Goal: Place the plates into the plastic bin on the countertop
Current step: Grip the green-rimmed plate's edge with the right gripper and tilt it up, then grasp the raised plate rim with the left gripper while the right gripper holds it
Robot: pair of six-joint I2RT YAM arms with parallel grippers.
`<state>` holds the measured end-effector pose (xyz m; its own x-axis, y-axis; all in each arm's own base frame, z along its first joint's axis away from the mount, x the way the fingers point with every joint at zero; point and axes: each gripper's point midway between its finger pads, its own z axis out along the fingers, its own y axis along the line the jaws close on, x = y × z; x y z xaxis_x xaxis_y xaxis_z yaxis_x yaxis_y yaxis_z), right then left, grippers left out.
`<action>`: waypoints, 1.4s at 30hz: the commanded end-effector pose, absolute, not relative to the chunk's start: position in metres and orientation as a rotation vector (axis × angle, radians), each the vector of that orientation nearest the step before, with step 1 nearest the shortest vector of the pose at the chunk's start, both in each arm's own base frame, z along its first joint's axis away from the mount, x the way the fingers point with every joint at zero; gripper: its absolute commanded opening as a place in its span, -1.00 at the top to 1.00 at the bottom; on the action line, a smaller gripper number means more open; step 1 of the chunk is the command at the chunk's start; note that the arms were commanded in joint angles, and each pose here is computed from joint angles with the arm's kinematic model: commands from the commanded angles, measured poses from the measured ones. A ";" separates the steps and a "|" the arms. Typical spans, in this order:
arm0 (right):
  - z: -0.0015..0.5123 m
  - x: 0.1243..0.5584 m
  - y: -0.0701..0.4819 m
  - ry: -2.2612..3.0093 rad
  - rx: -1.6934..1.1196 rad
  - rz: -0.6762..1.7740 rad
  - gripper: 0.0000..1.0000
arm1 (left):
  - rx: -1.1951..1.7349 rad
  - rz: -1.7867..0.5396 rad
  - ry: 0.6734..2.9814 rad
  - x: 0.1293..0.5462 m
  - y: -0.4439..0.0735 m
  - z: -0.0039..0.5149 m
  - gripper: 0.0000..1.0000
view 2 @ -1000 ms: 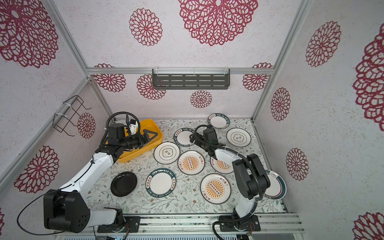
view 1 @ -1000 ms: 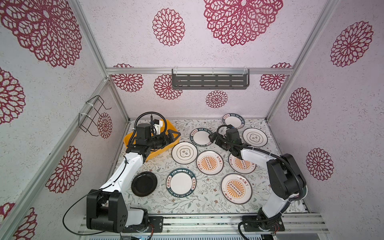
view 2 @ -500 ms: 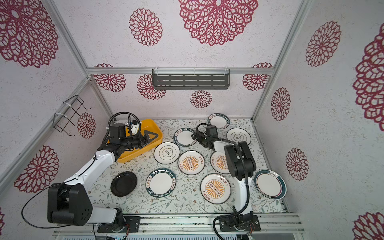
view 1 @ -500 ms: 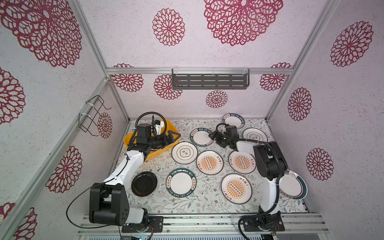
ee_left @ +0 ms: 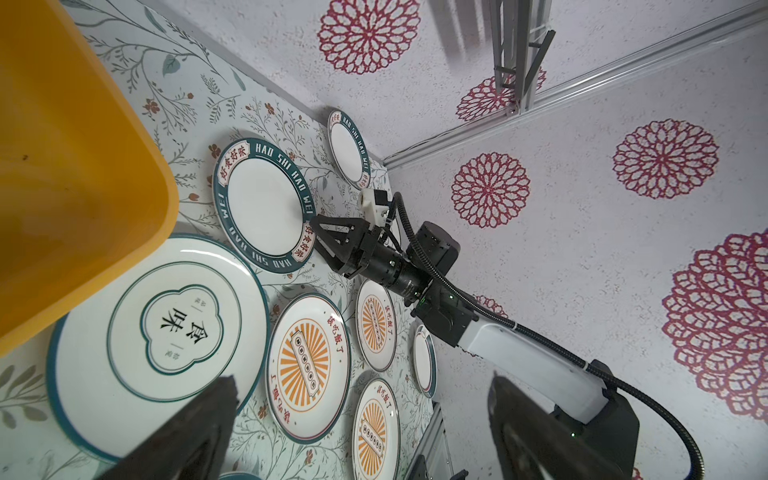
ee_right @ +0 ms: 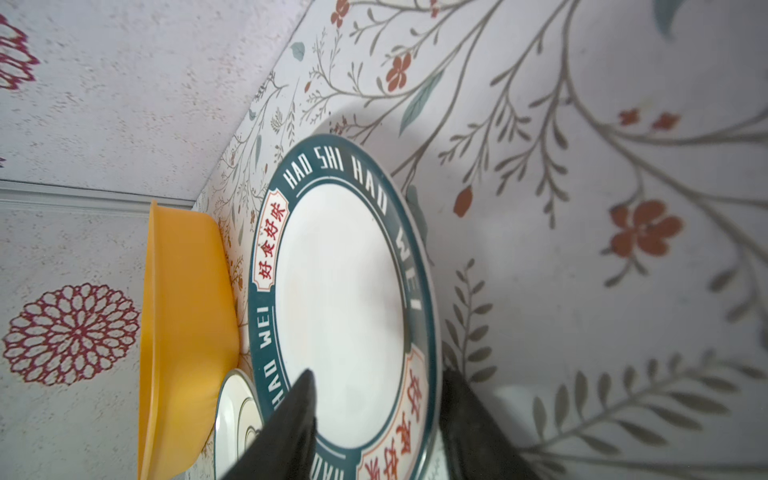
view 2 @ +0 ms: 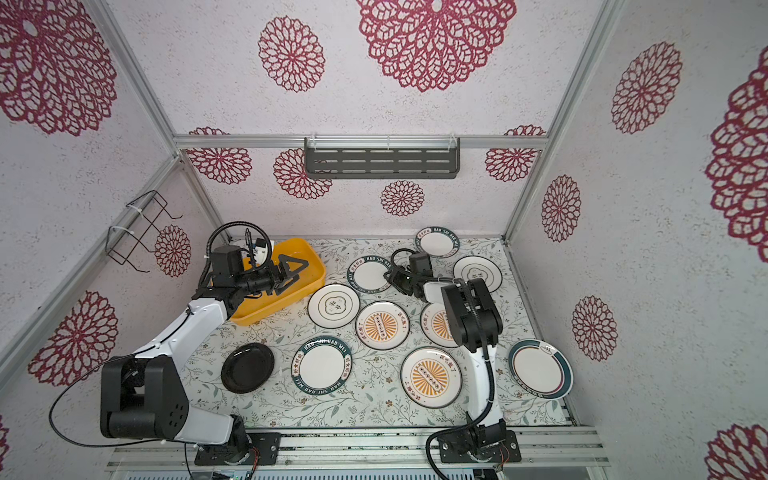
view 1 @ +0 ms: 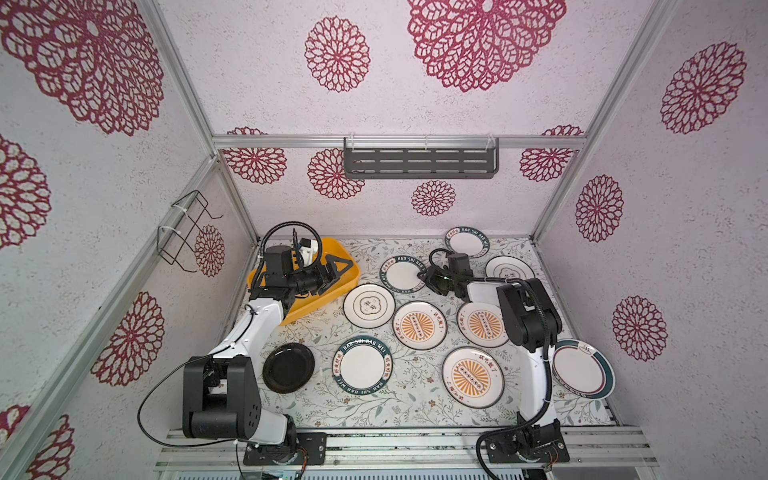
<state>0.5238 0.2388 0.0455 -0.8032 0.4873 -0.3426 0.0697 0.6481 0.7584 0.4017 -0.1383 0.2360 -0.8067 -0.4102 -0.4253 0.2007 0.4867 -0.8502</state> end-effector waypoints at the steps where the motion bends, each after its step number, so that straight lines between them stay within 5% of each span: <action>1: 0.031 0.525 0.239 2.366 0.477 1.062 0.16 | -0.127 -1.344 2.108 0.400 -0.140 0.243 -0.94; 10: 0.031 0.527 0.237 2.351 0.497 1.049 0.89 | -0.132 -1.287 2.125 0.399 -0.135 0.243 -0.94; 15: 0.040 0.526 0.235 2.303 0.518 1.072 1.00 | -0.143 -1.284 2.136 0.399 -0.135 0.239 -0.94; 29: 0.144 0.525 0.224 2.069 0.464 1.110 1.00 | -0.177 -1.170 2.140 0.397 -0.123 0.245 -0.94; 42: 0.229 0.447 0.289 2.051 0.145 1.337 1.00 | -0.175 -1.088 2.172 0.394 -0.116 0.243 -0.94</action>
